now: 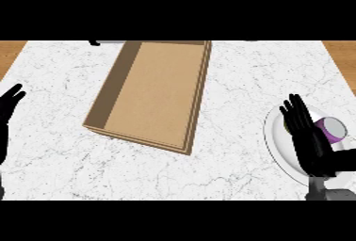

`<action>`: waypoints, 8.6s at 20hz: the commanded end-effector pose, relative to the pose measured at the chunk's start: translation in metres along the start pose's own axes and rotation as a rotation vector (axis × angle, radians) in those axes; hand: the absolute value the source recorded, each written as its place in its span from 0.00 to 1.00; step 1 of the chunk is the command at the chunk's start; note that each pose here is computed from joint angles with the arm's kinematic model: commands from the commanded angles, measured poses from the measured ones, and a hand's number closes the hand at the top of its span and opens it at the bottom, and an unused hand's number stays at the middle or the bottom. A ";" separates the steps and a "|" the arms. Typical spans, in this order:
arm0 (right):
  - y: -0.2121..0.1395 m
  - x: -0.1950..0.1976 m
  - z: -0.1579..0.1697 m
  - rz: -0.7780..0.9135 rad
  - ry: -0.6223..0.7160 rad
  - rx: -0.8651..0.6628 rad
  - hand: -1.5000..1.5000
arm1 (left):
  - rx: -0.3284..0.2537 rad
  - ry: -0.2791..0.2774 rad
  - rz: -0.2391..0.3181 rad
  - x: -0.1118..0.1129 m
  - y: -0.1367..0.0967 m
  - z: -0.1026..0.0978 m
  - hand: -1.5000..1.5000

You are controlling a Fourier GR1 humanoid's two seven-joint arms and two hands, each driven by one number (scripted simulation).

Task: Pick the can from the plate and place it in the cardboard box

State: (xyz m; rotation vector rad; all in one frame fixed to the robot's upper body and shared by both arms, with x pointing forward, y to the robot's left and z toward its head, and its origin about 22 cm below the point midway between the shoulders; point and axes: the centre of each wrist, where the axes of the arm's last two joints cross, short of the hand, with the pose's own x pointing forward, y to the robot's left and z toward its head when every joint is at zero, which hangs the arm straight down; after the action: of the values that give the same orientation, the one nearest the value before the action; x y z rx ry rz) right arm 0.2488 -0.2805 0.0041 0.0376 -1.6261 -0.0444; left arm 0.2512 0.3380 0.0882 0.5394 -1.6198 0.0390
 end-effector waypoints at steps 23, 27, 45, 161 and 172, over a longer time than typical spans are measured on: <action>-0.246 0.053 0.034 0.756 -0.115 0.205 0.00 | -0.139 0.173 -0.273 -0.071 -0.003 0.005 0.50; -0.260 0.082 0.019 0.877 -0.004 0.345 0.00 | -0.137 0.152 -0.272 -0.070 -0.016 -0.006 0.50; -0.178 0.095 -0.074 1.132 0.300 0.622 0.00 | -0.118 0.165 -0.282 -0.082 0.010 -0.012 0.50; 0.238 0.118 -0.216 0.717 -0.291 0.564 0.00 | -0.241 0.071 -0.262 -0.044 -0.050 -0.036 0.50; 0.216 0.136 -0.227 0.359 -0.348 0.453 0.00 | -0.169 0.113 -0.271 -0.052 -0.029 -0.030 0.50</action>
State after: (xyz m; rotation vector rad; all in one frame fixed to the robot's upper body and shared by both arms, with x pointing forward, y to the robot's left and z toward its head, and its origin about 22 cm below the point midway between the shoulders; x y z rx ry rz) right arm 0.4629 -0.0545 0.1613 0.0399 -1.9203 0.7129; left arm 0.2940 0.3314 0.0302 0.5933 -1.4276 -0.2832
